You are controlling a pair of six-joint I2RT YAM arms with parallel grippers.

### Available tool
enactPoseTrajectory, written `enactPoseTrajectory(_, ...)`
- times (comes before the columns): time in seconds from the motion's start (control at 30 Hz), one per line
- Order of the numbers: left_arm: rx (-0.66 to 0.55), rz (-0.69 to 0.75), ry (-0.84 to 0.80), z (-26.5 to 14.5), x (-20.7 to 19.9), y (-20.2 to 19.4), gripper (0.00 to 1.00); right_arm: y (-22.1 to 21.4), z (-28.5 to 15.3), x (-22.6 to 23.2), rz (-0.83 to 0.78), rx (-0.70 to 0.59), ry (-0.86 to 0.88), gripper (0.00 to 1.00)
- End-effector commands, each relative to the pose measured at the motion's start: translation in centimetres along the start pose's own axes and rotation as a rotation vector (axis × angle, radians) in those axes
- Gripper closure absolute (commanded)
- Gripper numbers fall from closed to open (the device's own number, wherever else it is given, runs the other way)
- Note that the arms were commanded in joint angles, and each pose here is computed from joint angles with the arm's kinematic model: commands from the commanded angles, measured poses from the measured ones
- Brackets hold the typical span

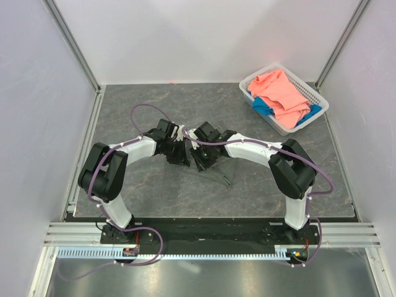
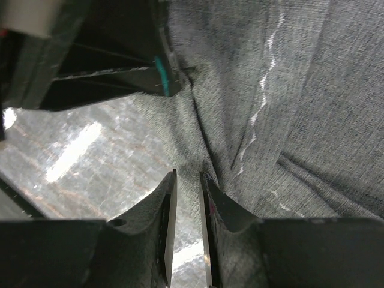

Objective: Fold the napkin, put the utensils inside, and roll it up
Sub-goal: Roll the napkin with the utensil

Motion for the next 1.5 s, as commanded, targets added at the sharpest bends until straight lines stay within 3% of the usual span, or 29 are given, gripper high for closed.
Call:
enactPoseTrajectory(0.0, 0.083, -0.019, 0.105, 1.0, 2.6, -2.2, 0.98, 1.1, 0.4, -1.4, -0.010, -0.039, -0.050, 0.71)
enactPoseTrajectory(0.23, 0.045, -0.012, 0.082, 0.3, 1.6, -1.2, 0.98, -0.1, 1.5, -2.5, 0.006, -0.012, -0.057, 0.73)
enactPoseTrajectory(0.43, -0.045, 0.001, 0.062, -1.2, 0.1, 0.7, 0.66, -1.7, 2.4, -3.0, 0.038, 0.024, -0.048, 0.74)
enactPoseTrajectory(0.7, -0.161, 0.001, 0.089, -3.5, -0.3, 1.6, 0.39, -3.0, 3.3, -3.3, 0.065, 0.052, -0.019, 0.75)
enactPoseTrajectory(0.73, -0.169, -0.005, 0.095, -3.7, -0.1, 1.4, 0.32, -3.0, 3.4, -3.2, 0.065, 0.051, -0.014, 0.75)
enactPoseTrajectory(1.03, -0.275, -0.087, 0.021, -4.7, 1.5, 1.4, 0.27, -3.2, 3.9, -2.8, 0.066, 0.060, 0.018, 0.75)
enactPoseTrajectory(1.17, -0.283, -0.126, -0.096, -4.8, 1.8, 1.2, 0.27, -3.3, 4.0, -2.7, 0.069, 0.068, 0.027, 0.75)
enactPoseTrajectory(1.47, -0.304, -0.112, -0.178, -3.6, 1.6, 1.9, 0.31, -3.7, 4.1, -2.6, 0.071, 0.084, 0.040, 0.75)
Point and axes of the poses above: each gripper's point midway between its finger pads, its own z axis out along the fingers, its own x axis along the line the jaws close on, y = z × x, the point moved 3 cm from there along -z, back along the fingers, and after that the axes turned 10 degrees about -z, right-handed, at the moved point
